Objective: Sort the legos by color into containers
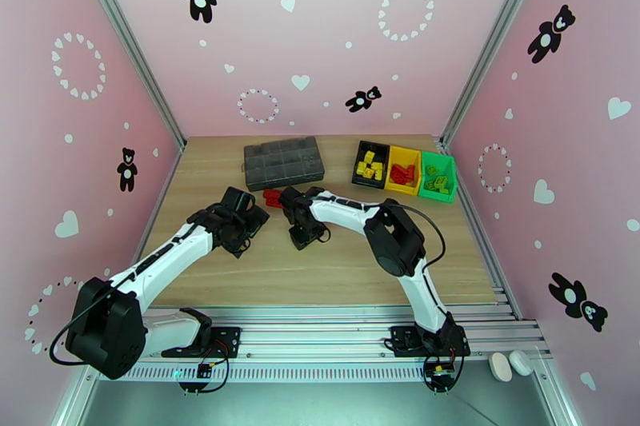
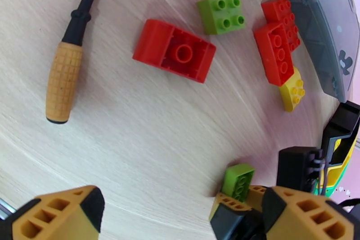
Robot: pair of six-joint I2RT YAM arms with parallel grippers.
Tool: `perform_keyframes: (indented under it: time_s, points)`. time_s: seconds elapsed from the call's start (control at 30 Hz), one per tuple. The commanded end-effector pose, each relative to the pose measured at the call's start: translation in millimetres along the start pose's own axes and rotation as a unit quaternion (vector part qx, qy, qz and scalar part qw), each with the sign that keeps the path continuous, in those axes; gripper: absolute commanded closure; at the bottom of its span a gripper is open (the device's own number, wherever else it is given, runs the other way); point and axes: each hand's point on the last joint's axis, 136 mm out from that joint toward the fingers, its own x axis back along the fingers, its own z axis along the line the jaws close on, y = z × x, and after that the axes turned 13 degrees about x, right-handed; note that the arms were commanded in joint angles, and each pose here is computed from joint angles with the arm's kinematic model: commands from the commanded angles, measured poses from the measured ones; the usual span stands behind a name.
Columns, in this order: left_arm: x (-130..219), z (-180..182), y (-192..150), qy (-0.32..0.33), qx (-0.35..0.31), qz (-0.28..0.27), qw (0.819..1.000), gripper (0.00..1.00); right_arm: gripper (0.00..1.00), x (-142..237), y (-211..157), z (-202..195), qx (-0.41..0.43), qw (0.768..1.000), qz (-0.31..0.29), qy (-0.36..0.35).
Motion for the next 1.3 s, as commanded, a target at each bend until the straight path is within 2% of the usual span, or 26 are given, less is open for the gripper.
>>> perform_keyframes:
  time_s: [0.0, 0.23, 0.47, 0.57, 0.8, 0.93, 1.0, 1.13, 1.27]
  points:
    - [-2, -4, -3, -0.013, 0.003, 0.007, 1.000, 0.02, 0.66, 0, 5, -10, -0.007, 1.000, -0.009, -0.007]
    - [-31, -41, -28, -0.010, -0.040, 0.062, 0.997, 0.02, 0.73, 43, 1, -51, -0.073, 0.995, -0.064, -0.013]
    - [-62, -120, -80, -0.044, -0.102, 0.131, 0.985, 0.02, 0.76, 92, -31, -136, -0.180, 0.976, -0.105, -0.061]
    - [-74, -162, -116, -0.070, -0.137, 0.176, 0.972, 0.02, 0.76, 110, -55, -178, -0.227, 0.963, -0.115, -0.092]
    - [-86, -238, -222, -0.113, -0.241, 0.282, 0.922, 0.02, 0.77, 144, -131, -282, -0.352, 0.912, -0.110, -0.180]
    - [-93, -264, -266, -0.129, -0.265, 0.326, 0.898, 0.02, 0.77, 152, -170, -332, -0.409, 0.881, -0.094, -0.219]
    - [-97, -272, -278, -0.135, -0.263, 0.343, 0.892, 0.02, 0.77, 155, -185, -354, -0.431, 0.867, -0.082, -0.235]
    - [-102, -280, -286, -0.147, -0.249, 0.359, 0.888, 0.02, 0.77, 155, -208, -388, -0.477, 0.843, -0.070, -0.241]
    - [-103, -275, -284, -0.140, -0.252, 0.358, 0.888, 0.02, 0.76, 154, -212, -412, -0.491, 0.832, -0.065, -0.248]
